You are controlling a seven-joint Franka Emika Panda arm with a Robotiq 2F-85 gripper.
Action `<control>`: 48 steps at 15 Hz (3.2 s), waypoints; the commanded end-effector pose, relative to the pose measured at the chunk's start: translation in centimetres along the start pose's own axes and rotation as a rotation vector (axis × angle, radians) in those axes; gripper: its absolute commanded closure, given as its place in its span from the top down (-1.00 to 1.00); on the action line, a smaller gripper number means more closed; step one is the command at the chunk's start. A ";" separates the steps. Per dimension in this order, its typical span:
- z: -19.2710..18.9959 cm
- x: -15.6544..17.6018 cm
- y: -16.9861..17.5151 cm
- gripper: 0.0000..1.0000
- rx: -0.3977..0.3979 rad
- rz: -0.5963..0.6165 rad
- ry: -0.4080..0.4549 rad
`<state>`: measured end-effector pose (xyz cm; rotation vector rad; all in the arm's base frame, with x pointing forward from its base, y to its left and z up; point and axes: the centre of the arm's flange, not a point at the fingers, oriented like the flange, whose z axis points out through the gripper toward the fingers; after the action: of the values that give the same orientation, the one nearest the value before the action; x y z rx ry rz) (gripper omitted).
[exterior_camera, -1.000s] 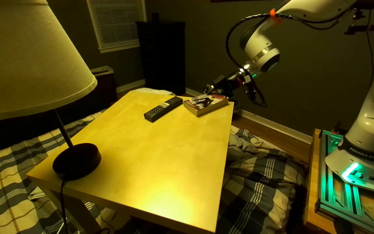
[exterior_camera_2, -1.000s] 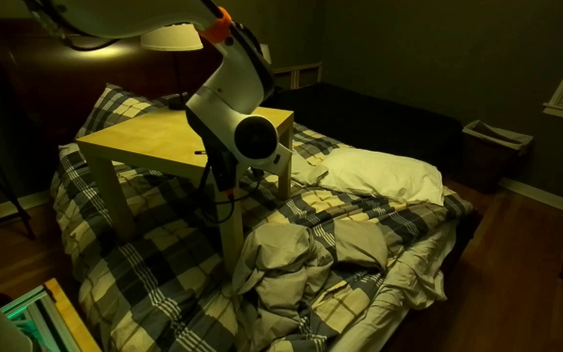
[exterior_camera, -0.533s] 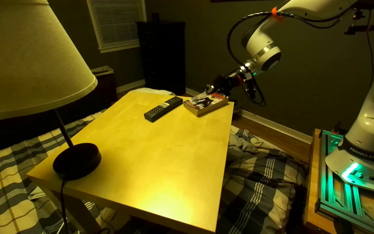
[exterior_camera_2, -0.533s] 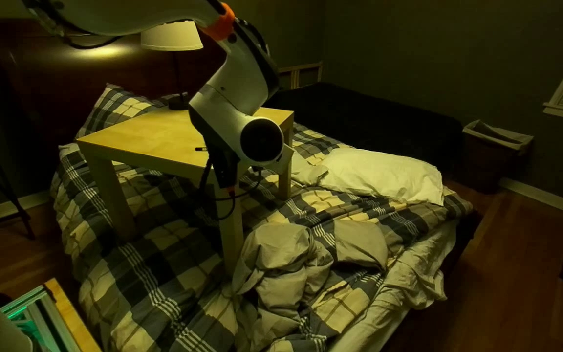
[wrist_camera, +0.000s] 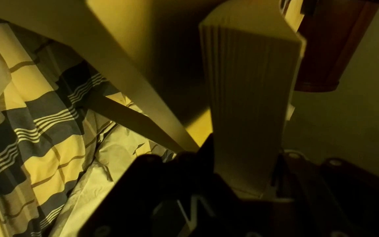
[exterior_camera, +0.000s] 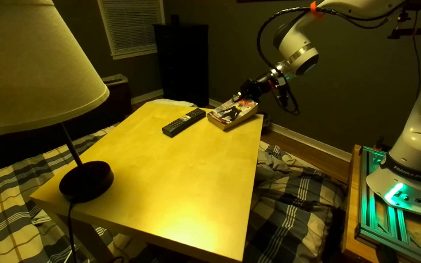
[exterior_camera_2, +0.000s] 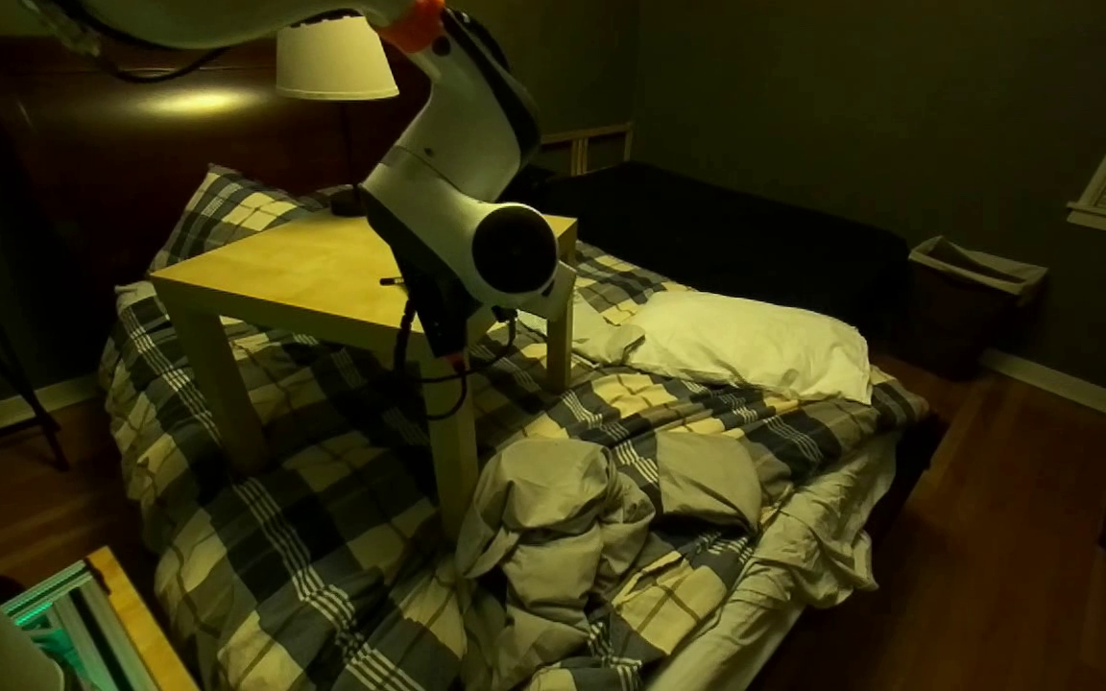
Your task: Take the book off of the table
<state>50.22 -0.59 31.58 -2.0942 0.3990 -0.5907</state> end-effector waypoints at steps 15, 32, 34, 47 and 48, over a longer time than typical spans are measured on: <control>-8.6 5.4 -9.9 -0.80 -0.282 0.185 0.660; -3.2 12.0 -0.4 -0.80 -0.236 0.429 0.749; -1.8 13.6 2.9 -0.80 -0.214 0.481 0.779; 9.9 21.6 23.5 -0.80 0.041 0.612 0.877; 10.2 22.1 24.3 -0.80 0.056 0.610 0.882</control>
<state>69.88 -19.80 17.07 -1.5237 1.4512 -1.0333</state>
